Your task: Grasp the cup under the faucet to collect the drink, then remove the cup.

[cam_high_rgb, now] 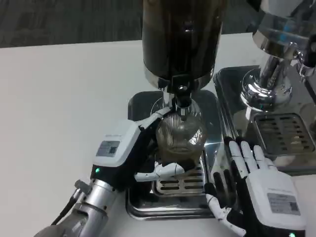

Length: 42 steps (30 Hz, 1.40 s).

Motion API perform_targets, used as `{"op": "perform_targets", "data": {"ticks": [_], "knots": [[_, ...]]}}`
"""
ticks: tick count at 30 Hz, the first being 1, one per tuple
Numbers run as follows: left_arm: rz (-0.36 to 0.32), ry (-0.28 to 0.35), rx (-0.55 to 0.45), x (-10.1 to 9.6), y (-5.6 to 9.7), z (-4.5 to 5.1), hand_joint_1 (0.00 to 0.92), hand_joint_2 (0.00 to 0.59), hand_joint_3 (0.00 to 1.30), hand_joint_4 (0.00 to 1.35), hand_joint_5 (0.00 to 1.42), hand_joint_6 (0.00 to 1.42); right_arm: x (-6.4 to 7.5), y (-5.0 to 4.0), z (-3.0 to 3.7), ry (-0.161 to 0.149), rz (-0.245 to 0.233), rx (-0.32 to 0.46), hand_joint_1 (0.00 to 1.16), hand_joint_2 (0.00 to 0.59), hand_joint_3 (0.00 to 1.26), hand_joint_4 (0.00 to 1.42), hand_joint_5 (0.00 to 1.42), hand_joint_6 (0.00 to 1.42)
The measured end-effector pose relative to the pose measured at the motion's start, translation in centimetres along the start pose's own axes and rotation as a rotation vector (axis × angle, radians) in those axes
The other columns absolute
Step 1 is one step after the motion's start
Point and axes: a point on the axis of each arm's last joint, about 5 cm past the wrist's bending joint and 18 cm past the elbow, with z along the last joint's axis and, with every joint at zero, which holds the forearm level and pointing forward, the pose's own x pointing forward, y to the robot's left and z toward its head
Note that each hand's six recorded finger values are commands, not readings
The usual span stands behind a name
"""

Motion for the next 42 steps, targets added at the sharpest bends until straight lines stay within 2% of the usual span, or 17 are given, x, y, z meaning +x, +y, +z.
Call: {"op": "perform_targets", "data": {"ticks": [5,8,23,31,38,42], "knots": [[-0.001,0.004,-0.002,0.0,0.1,-0.03,0.116,0.036,0.11,0.0,0.41,0.43,0.1,0.14,-0.16,0.002,0.008,0.0,0.27,0.413,0.03,0.0,0.0,0.11],[0.0,0.004,-0.003,0.0,0.1,-0.03,0.085,0.034,0.07,0.0,0.38,0.37,0.2,0.12,-0.17,0.001,0.007,0.001,0.27,0.413,0.03,0.0,0.0,0.11],[0.006,0.007,-0.004,-0.2,0.1,-0.05,0.059,0.018,0.02,0.0,0.31,0.29,0.6,0.03,-0.31,-0.004,-0.005,-0.006,0.27,0.413,0.03,0.0,0.0,0.11],[0.014,0.007,-0.017,-0.2,0.1,-0.02,0.0,0.0,0.01,0.0,0.27,0.23,0.6,0.01,-0.33,-0.003,-0.008,-0.007,0.27,0.413,0.03,0.0,0.0,0.11],[0.074,0.04,-0.042,-0.9,0.9,-0.57,0.0,0.0,0.0,0.0,0.25,0.21,0.8,-0.17,-0.68,0.003,-0.016,-0.018,0.27,0.413,0.03,0.0,0.0,0.11],[0.118,0.044,-0.057,-1.2,1.5,-0.72,0.0,0.0,0.0,0.0,0.25,0.21,1.1,-0.35,-0.85,-0.004,-0.026,-0.025,0.27,0.413,0.03,0.0,0.0,0.11]]}}
